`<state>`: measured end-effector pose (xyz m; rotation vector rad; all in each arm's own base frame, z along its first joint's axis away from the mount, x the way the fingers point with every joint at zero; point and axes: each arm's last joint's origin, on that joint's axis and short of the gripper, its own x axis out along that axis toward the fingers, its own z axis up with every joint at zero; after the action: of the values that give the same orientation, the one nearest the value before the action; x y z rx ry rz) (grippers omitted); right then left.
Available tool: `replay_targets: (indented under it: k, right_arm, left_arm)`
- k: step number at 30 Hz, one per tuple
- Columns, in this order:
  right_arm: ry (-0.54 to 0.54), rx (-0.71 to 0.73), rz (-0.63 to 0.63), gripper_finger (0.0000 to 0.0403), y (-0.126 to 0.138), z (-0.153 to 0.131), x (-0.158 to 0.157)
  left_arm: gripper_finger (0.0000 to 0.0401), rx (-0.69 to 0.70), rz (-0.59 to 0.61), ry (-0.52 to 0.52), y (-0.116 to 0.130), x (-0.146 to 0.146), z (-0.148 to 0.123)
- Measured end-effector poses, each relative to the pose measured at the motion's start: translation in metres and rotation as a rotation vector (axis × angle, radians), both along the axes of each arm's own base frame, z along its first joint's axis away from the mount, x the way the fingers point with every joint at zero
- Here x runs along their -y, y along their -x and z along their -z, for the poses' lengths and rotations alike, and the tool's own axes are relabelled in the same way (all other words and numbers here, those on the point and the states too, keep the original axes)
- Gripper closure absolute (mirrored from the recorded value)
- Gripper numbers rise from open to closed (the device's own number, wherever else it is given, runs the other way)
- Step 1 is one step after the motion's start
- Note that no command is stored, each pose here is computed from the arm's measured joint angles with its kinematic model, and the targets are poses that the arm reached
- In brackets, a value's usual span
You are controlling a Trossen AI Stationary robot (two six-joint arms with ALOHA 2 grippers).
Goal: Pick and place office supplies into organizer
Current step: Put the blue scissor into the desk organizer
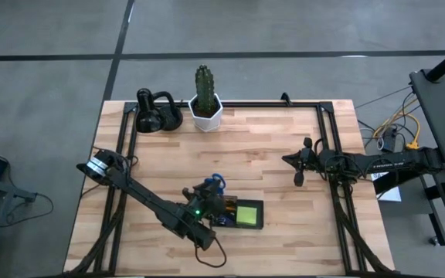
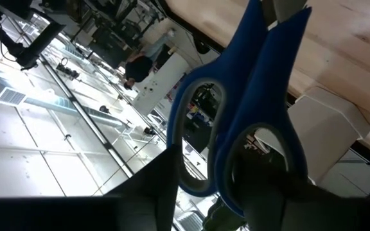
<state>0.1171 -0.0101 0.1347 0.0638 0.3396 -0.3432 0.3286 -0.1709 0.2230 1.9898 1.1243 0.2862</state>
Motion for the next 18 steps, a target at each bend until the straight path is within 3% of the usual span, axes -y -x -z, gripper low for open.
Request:
replay_targets:
  k: [7, 18]
  right_arm:
    - [0.0, 0.0, 0.0, 0.0394, 0.0, 0.0, 0.0]
    - [0.0, 0.0, 0.0, 0.0394, 0.0, 0.0, 0.0]
  left_arm:
    - [0.0246, 0.001, 0.002, 0.0, 0.0003, 0.0007, -0.0004]
    - [0.0244, 0.041, 0.006, 0.025, -0.0016, 0.0038, -0.0018]
